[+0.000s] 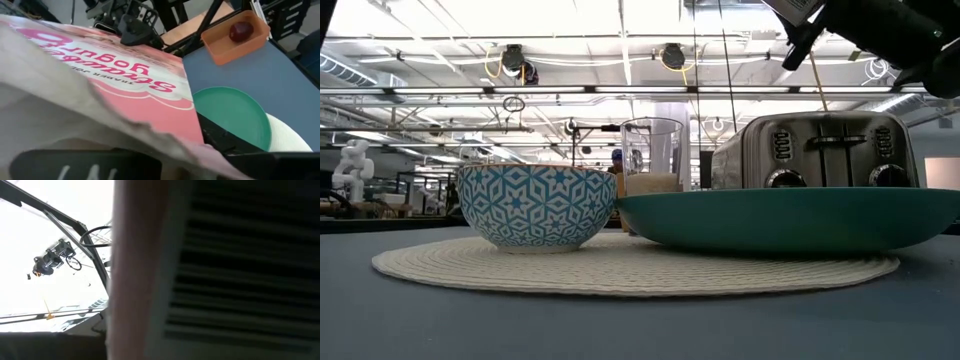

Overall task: Arrange a breakfast setting
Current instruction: Pour the cereal into the orange bowl

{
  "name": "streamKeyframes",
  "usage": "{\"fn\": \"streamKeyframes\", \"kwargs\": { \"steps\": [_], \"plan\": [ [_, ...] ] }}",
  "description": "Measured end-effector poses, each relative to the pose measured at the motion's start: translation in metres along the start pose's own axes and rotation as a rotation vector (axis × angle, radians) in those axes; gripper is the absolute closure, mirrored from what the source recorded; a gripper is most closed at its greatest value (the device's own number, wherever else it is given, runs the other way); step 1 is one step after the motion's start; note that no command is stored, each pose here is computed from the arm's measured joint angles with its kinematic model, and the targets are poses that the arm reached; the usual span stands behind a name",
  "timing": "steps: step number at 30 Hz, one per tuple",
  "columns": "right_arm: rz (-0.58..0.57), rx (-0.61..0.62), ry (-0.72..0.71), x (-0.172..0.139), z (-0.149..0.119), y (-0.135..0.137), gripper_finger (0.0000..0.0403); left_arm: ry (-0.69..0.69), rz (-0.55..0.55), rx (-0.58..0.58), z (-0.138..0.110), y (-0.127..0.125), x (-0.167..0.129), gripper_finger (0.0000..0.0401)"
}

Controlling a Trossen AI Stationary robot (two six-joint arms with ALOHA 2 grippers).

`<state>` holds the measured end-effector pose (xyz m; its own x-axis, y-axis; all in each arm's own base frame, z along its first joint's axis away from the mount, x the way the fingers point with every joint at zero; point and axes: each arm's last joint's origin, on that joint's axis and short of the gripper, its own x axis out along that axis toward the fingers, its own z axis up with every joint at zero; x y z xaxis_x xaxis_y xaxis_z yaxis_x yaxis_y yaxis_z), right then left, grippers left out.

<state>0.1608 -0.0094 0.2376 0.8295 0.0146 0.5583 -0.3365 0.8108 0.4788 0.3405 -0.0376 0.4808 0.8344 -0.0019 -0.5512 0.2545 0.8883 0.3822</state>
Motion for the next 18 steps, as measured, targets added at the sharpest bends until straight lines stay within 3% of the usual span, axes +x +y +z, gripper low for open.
{"fn": "streamKeyframes", "kwargs": {
  "steps": [8, 18],
  "plan": [
    [0.0, -0.001, 0.001, 0.0, 0.0, 0.0, 0.0144, 0.016, 0.04, -0.029, 0.0, 0.001, 0.0, 0.0244],
    [0.002, -0.046, -0.001, 0.001, 0.0, 0.0, 0.0145, 0.006, 0.04, -0.035, -0.002, 0.002, -0.017, 0.0238]
  ]
}}
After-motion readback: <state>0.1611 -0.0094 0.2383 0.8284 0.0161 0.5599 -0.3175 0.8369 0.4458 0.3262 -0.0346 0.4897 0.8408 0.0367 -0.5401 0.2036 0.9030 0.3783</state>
